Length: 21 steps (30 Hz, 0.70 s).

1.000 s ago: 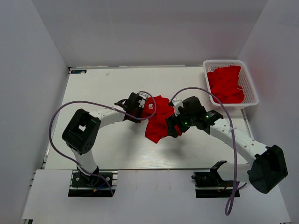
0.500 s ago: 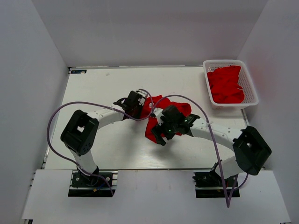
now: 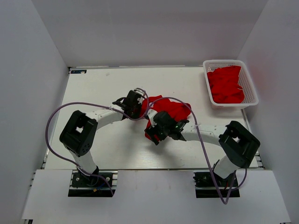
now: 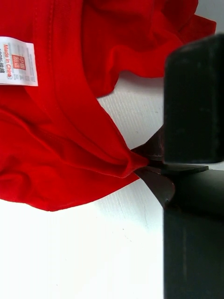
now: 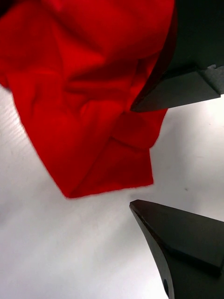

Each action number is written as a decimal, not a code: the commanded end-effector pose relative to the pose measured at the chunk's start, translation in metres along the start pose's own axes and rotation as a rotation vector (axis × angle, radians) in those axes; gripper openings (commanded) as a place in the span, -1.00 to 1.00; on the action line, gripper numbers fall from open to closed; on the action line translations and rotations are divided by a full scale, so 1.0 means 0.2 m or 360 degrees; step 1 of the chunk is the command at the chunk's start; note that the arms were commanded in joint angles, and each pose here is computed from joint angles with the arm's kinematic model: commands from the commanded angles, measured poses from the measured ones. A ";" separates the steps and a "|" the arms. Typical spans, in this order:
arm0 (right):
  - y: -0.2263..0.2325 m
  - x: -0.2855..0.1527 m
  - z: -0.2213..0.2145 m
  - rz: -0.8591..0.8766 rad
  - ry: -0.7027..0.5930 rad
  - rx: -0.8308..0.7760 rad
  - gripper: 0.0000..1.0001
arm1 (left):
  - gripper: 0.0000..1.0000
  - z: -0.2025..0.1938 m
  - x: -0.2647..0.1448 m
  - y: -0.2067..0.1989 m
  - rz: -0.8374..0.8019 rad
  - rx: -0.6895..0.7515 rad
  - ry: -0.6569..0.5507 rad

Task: Fold and stack the t-shirts
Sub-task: Flatten out the tshirt

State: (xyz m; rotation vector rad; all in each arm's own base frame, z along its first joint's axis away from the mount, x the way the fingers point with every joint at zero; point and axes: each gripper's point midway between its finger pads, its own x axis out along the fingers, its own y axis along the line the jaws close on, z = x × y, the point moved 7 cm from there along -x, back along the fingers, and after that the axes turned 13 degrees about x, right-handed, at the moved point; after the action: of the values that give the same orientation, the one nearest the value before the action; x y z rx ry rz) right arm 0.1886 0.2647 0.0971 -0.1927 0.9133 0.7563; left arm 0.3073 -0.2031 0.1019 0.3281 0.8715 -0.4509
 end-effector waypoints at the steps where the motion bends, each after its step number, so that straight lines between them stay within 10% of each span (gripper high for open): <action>1: -0.03 0.06 -0.01 -0.0121 -0.0081 0.0068 0.60 | -1.00 0.09 -0.11 0.00 0.0002 -0.0030 -0.0132; 5: -0.06 0.11 -0.05 -0.0163 -0.0094 0.0094 0.39 | -1.00 0.07 -0.10 0.00 0.0002 -0.0043 -0.0115; 12: -0.08 0.12 -0.08 -0.0215 -0.0144 0.0190 -0.99 | -1.00 0.07 -0.10 0.01 0.0016 -0.0043 -0.0115; 21: -0.16 -0.25 0.12 -0.0395 -0.0562 0.0271 -1.00 | -1.00 0.20 -0.22 0.13 0.0264 -0.0128 -0.0235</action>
State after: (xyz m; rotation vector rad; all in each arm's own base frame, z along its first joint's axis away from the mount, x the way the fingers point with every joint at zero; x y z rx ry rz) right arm 0.1936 0.2361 0.1088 -0.0748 0.7468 0.5430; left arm 0.3087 -0.1973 0.1203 0.3116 0.8251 -0.3900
